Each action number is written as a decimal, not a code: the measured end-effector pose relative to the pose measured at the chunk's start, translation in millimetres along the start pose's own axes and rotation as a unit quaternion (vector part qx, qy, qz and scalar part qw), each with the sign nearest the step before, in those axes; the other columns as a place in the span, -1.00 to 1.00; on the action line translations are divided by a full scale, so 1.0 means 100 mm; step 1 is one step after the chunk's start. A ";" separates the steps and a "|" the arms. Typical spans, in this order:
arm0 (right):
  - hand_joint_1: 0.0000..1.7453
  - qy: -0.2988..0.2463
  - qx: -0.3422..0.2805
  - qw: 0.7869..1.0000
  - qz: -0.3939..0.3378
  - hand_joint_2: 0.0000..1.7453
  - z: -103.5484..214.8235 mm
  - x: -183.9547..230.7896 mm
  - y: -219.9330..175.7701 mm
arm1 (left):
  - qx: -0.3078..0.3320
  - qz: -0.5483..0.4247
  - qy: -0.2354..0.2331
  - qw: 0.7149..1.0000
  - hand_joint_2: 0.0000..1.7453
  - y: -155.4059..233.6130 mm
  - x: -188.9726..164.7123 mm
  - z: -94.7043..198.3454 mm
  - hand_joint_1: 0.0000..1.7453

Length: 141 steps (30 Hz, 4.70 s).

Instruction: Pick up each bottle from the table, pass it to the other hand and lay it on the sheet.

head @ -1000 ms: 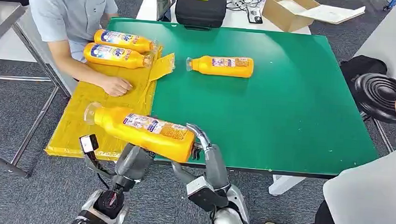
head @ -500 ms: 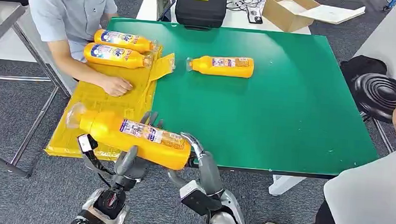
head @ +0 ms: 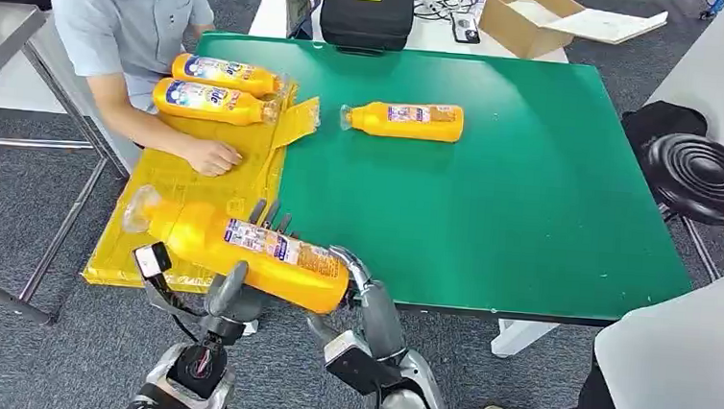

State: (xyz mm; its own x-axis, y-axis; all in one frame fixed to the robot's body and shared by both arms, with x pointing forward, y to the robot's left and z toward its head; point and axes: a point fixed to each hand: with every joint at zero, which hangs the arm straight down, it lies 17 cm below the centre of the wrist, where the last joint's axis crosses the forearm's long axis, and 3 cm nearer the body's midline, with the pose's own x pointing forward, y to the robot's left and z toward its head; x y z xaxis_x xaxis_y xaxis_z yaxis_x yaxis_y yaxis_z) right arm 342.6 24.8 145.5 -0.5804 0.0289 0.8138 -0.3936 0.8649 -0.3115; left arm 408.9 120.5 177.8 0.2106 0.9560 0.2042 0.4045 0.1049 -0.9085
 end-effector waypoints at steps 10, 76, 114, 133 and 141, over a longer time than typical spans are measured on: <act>-0.14 0.014 -0.001 1.000 0.001 1.00 0.06 -0.07 0.04 | 0.033 -0.035 -0.005 0.999 1.00 0.13 0.03 -0.02 1.00; -1.00 0.014 0.054 0.998 -0.020 -1.00 0.16 0.00 0.54 | 0.134 -0.926 0.208 0.287 1.00 1.52 1.58 -1.13 1.00; -1.00 0.012 0.055 0.998 -0.030 -1.00 0.10 0.06 0.62 | 0.162 -0.874 0.359 0.284 1.00 2.16 1.41 -0.49 -0.94; -1.00 0.025 0.052 0.998 -0.021 -1.00 0.14 -0.05 0.61 | 0.166 -0.838 0.340 0.393 1.00 2.16 1.20 -0.46 -1.00; -1.00 0.029 0.045 0.998 -0.020 -1.00 0.15 -0.07 0.58 | 0.092 -0.814 0.224 0.527 1.00 1.70 0.95 -0.76 -1.00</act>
State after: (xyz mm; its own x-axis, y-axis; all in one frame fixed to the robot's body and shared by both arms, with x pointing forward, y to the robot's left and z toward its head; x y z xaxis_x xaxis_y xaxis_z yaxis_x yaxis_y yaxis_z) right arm 313.3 67.5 114.4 -0.5220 0.0268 0.8525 -0.4792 0.8177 -0.3191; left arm 565.9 208.6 70.3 -0.0765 -0.5996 0.7966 0.2881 0.7516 0.5934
